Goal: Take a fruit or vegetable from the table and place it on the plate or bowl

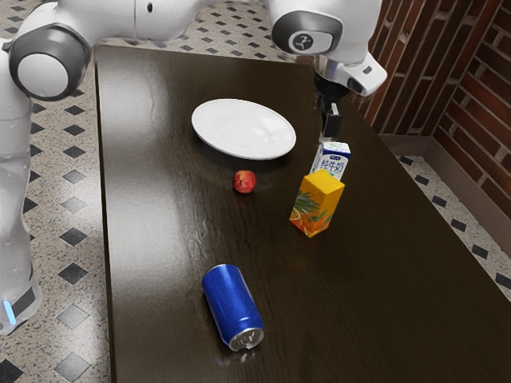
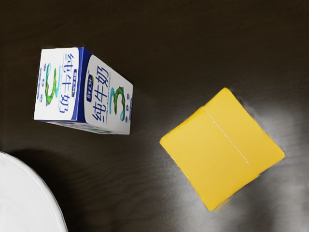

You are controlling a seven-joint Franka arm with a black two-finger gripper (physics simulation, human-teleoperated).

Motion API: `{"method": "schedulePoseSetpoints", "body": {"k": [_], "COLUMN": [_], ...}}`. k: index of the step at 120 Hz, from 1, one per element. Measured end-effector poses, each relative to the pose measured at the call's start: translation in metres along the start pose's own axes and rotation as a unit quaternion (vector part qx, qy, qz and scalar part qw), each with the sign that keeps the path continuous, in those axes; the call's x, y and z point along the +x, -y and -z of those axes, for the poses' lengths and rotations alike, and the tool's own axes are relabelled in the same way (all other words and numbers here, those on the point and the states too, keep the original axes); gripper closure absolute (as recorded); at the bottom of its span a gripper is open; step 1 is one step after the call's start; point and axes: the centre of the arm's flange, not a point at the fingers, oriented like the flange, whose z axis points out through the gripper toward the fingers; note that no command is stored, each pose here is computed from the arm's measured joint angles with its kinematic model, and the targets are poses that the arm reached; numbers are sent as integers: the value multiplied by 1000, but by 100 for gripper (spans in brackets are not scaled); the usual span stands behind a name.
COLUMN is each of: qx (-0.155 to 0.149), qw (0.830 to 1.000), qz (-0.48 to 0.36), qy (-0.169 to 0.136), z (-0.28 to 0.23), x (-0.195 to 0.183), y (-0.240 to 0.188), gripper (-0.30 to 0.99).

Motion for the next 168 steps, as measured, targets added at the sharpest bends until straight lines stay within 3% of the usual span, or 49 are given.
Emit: {"method": "schedulePoseSetpoints", "body": {"k": [8,15,26,41,62,70,83,99,109,127,146,168], "qx": [4,1,-2,-4,-15,-22,-42,-92,-117,-138,-151,-157], "qw": [999,997,997,998,999,999,997,983,973,954,939,924], "qz": [-27,-57,-71,-55,-37,-12,43,130,172,252,293,329], "qy": [-43,-53,-35,5,17,22,45,92,101,88,95,116], "z": [47,59,38,-11,-18,-4,7,-44,-67,-80,-119,-158], "x": [1,2,10,23,21,2,-65,-138,-159,-173,-135,-128], "y": [-33,-69,-88,-73,-74,-57,-21,6,9,45,67,85], "gripper": [0,0,0,0,0,0,0,0,0,0,0,0]}}
